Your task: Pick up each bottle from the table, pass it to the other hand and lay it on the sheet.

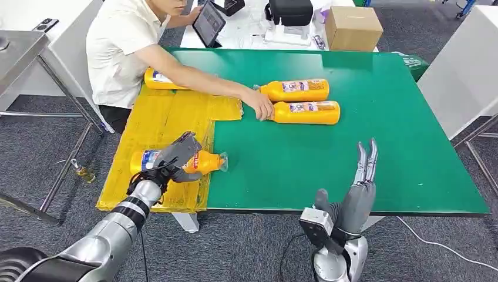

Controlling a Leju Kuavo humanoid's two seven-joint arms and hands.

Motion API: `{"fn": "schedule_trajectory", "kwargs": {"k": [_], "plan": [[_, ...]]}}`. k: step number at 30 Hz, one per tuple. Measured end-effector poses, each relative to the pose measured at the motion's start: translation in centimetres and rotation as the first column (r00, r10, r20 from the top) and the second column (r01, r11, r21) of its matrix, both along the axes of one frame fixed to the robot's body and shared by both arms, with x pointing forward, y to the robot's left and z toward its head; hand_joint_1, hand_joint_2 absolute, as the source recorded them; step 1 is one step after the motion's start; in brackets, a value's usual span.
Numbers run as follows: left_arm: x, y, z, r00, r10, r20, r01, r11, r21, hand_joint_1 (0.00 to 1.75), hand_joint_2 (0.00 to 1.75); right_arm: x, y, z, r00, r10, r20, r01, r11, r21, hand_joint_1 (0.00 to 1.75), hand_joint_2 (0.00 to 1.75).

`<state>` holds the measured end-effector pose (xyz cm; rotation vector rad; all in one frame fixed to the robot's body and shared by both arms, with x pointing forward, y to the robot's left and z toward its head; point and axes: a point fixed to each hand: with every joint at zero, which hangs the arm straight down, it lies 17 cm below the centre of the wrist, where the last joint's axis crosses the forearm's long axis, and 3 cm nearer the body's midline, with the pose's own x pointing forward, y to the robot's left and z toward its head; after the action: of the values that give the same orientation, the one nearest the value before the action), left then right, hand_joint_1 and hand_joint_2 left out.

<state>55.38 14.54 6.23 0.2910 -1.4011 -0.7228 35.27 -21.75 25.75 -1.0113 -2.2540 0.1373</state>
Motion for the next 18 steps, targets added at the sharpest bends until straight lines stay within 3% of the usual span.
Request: {"fn": "schedule_trajectory", "kwargs": {"k": [7, 10, 14, 18], "plan": [[0.0, -0.8, 0.7, 1.000, -0.014, 0.028, 0.016, 0.998, -0.063, 0.00, 1.75, 0.3, 0.0, -0.7, 1.000, 0.001, -0.019, -0.001, 1.000, -0.005, 0.00, 0.00], [-0.7, -2.0, 2.2, 0.992, -0.016, 0.122, 0.036, 0.986, -0.164, 0.00, 1.75, 0.3, -0.1, -1.0, 1.000, 0.000, -0.027, 0.000, 1.000, -0.006, 0.00, 0.00], [-2.3, -4.4, 5.4, 0.980, 0.016, 0.199, 0.069, 0.908, -0.412, 0.00, 1.75, 0.4, 0.0, -1.2, 1.000, 0.000, -0.031, 0.000, 1.000, -0.012, 0.00, 0.00], [-3.4, -5.2, 6.7, 0.973, 0.029, 0.228, 0.085, 0.878, -0.471, 0.00, 1.75, 0.4, 0.0, -1.3, 0.999, 0.000, -0.033, 0.000, 1.000, -0.019, 0.00, 0.00]]}}
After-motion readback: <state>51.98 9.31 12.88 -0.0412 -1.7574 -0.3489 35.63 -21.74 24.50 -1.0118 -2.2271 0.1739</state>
